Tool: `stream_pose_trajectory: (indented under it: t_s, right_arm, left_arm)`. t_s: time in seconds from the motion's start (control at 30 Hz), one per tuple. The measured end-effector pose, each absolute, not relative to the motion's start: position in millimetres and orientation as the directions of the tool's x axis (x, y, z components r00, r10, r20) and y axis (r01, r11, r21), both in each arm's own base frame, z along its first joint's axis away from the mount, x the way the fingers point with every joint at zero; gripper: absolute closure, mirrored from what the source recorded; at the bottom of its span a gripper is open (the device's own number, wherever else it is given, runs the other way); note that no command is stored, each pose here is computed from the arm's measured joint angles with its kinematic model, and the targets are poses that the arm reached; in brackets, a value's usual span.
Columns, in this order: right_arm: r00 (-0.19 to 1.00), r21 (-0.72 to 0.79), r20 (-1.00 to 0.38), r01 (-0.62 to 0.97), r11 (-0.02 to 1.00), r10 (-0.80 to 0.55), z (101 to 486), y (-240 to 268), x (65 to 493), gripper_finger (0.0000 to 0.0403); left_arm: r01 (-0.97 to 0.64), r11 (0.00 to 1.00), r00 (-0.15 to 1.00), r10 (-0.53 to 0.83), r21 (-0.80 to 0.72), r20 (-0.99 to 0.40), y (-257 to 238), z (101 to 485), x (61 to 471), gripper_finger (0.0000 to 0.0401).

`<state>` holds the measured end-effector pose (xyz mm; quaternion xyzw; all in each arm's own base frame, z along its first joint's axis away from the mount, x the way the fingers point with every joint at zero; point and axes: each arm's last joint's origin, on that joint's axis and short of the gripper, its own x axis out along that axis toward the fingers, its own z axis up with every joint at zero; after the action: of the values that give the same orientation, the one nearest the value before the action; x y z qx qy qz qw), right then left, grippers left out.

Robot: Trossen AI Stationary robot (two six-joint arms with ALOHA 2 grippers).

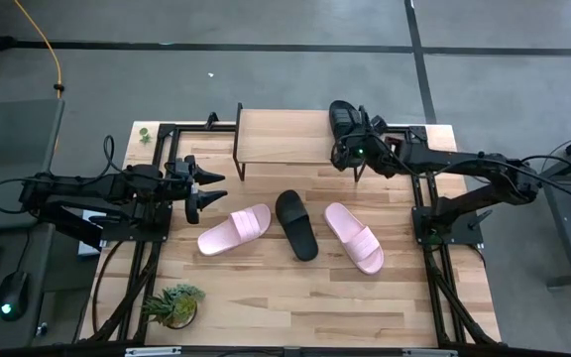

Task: Pick and place slides into the shelf
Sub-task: Put the black slide on the shelf

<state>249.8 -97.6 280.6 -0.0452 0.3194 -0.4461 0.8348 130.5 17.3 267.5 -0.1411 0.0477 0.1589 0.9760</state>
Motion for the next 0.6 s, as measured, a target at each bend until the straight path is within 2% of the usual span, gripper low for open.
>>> stream_pose_trajectory:
  t_s: [0.33,0.6]
  right_arm:
    - [0.641,-0.189,-0.577,0.497,0.847,-0.505,278.2,-56.1,264.7,0.0219]
    - [0.751,-0.044,-0.608,0.291,0.956,-0.257,277.5,-16.9,271.3,0.0219]
  left_arm:
    - [-0.317,0.912,0.947,0.290,-0.260,-0.138,17.1,267.5,130.5,0.0176]
    - [-0.317,0.913,0.947,0.290,-0.258,-0.138,17.2,267.5,130.5,0.0176]
